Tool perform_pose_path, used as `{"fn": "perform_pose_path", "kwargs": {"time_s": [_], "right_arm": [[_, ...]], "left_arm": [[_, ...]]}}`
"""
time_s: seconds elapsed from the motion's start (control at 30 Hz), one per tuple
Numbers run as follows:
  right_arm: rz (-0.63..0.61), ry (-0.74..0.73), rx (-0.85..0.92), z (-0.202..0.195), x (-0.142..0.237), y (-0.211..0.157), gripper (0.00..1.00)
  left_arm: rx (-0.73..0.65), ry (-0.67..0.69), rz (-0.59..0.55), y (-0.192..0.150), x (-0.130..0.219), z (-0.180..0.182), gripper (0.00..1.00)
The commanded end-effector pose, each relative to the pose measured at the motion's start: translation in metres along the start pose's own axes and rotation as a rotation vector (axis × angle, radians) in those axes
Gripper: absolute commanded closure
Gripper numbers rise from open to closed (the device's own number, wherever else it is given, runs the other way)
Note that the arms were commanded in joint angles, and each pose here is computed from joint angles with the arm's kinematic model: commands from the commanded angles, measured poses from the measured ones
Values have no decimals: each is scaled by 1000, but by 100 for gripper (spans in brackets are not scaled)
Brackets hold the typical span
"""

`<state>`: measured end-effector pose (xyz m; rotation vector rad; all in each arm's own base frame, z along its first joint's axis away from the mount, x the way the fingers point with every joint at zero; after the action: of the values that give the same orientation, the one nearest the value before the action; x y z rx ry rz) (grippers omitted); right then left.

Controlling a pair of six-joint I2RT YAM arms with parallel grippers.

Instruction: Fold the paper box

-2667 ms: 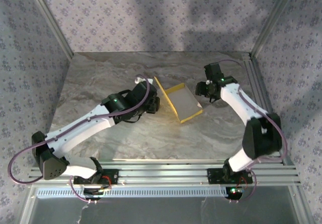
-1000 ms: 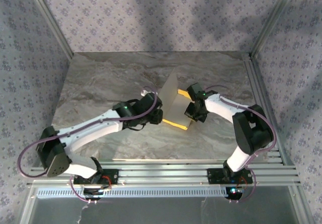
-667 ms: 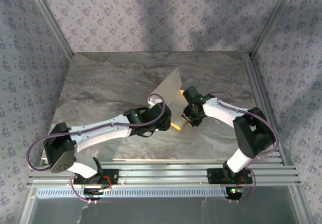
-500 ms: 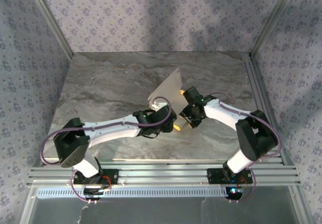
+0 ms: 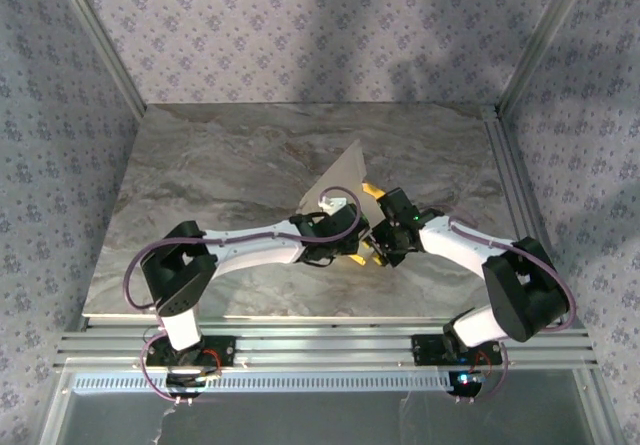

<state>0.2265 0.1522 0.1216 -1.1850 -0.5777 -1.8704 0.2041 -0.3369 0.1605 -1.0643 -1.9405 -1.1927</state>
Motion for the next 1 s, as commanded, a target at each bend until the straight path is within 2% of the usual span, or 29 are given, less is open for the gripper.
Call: {"fn": "perform_pose_path", "kwargs": {"time_s": [0.0, 0.33, 0.97], "right_arm": [[38, 39, -35, 3, -4, -2, 67], [59, 41, -65, 2, -9, -3, 77], [111, 36, -63, -3, -12, -16, 72]], "left_arm": [[8, 14, -8, 7, -11, -1, 62], [3, 40, 28, 1, -22, 7, 67], [8, 55, 77, -13, -29, 22, 75]]}}
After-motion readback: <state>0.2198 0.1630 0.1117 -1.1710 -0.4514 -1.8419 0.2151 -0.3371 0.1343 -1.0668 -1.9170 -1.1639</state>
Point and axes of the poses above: each hand's point on the last joint's axis, 136 mm out from that joint toward the fingers, its own x axis back along the fingers, its own z axis along the line the jaws close on, y = z × x, the point moved 9 cm from there along x, back along the fingers, and after that the axes turned 13 degrees about x, right-handed, at the moved point
